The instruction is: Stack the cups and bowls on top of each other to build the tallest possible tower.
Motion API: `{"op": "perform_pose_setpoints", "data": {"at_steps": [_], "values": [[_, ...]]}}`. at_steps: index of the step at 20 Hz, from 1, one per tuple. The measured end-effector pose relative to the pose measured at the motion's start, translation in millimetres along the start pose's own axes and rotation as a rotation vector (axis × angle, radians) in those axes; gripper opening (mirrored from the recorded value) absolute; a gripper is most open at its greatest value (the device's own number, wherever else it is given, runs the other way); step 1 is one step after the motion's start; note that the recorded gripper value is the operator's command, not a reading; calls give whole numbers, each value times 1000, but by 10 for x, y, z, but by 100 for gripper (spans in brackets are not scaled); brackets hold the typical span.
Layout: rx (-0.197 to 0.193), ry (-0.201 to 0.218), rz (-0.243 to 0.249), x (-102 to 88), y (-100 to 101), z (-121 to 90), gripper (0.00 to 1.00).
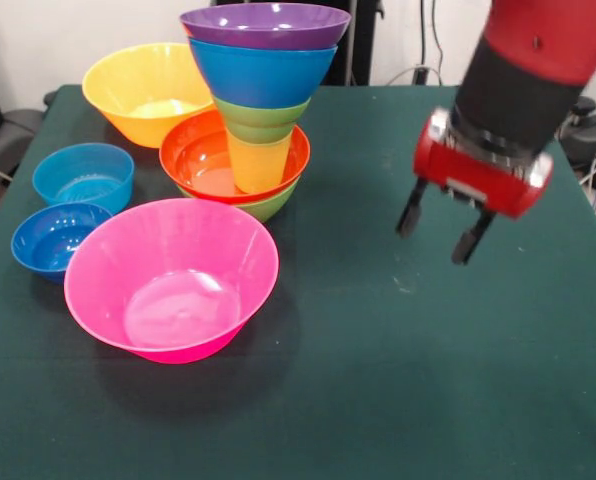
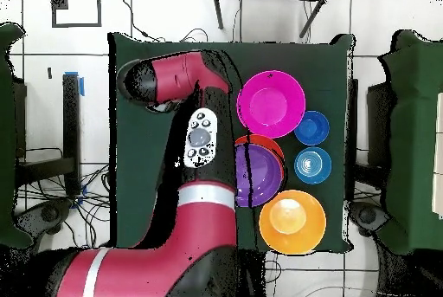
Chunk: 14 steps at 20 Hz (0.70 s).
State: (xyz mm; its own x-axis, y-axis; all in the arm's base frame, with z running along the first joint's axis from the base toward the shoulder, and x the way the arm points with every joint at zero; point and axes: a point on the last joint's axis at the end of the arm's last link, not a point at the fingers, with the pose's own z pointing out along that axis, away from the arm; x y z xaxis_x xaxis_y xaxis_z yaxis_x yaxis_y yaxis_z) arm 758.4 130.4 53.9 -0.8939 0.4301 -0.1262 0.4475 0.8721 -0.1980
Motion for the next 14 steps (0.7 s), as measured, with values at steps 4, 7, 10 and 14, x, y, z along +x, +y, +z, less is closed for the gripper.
{"op": "perform_pose_setpoints", "data": {"at_steps": [4, 7, 10, 14], "values": [[8, 30, 15, -141, 169, 245, 100], [7, 45, 27, -220, 237, 404, 100], [-4, 59, 46, -297, 256, 526, 100], [-18, 85, 86, -447, 183, 668, 100]]}}
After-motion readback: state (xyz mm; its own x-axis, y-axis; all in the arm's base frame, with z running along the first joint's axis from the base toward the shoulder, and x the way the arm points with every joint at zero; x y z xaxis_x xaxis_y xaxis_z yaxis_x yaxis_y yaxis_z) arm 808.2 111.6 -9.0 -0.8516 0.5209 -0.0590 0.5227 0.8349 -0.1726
